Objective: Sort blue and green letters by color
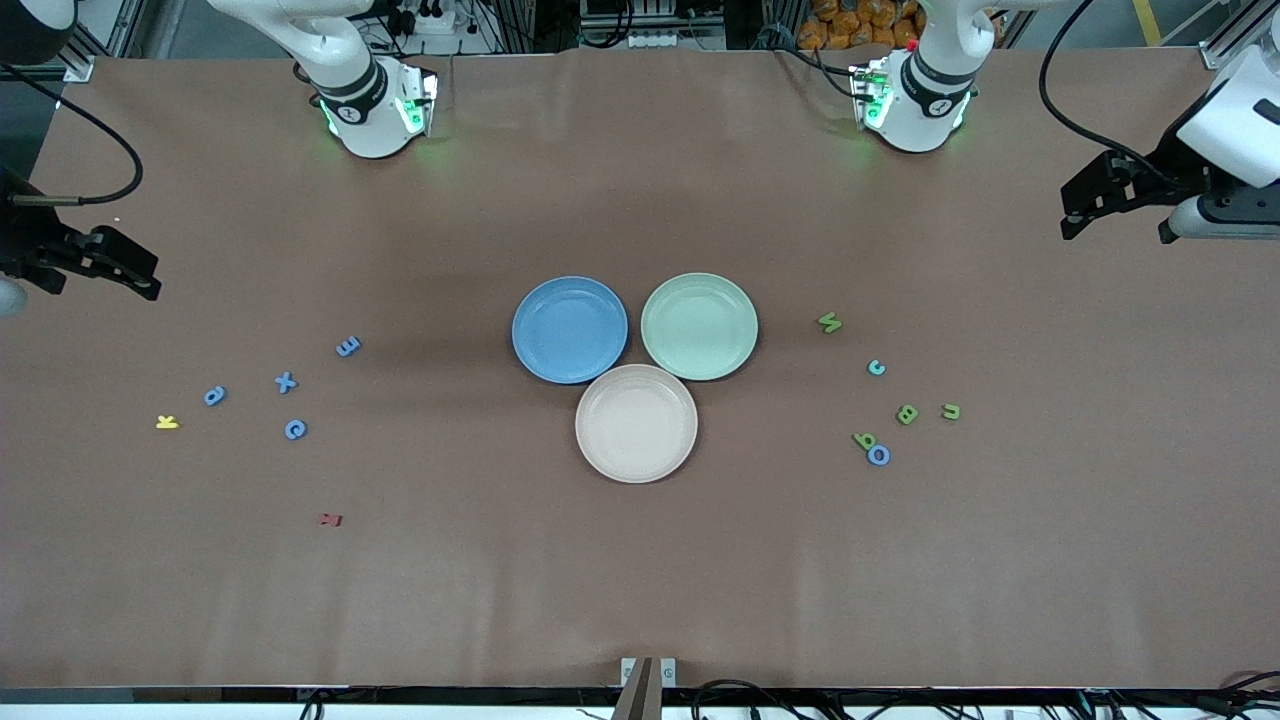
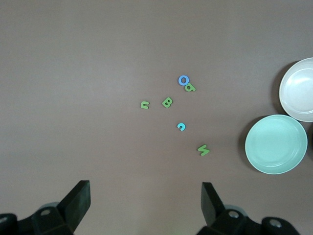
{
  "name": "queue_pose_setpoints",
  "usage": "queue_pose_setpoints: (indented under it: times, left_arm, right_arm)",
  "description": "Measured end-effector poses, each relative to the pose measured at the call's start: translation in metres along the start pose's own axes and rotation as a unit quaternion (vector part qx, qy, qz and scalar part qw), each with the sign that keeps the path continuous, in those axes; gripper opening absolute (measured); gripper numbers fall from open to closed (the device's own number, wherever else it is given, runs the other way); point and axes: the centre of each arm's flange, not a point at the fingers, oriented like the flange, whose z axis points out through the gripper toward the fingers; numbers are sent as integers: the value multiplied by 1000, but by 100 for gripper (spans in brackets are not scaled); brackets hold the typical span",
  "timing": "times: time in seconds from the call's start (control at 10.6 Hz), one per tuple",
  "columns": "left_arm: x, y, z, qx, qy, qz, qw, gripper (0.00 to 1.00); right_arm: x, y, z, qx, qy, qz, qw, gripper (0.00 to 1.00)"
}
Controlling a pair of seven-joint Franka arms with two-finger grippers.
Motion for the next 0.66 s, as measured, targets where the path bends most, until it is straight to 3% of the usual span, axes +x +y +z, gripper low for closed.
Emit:
queue_pose_setpoints:
  times: [0.47, 0.66]
  left_arm:
    - [1, -2, 3, 0, -4, 0, 1000, 100]
    - [3, 0, 26, -13, -33, 1, 999, 100]
  right_arm:
    - [-2, -15, -4, 5, 3, -12, 1000, 100]
    - [-2, -17, -4, 5, 4, -14, 1000, 100]
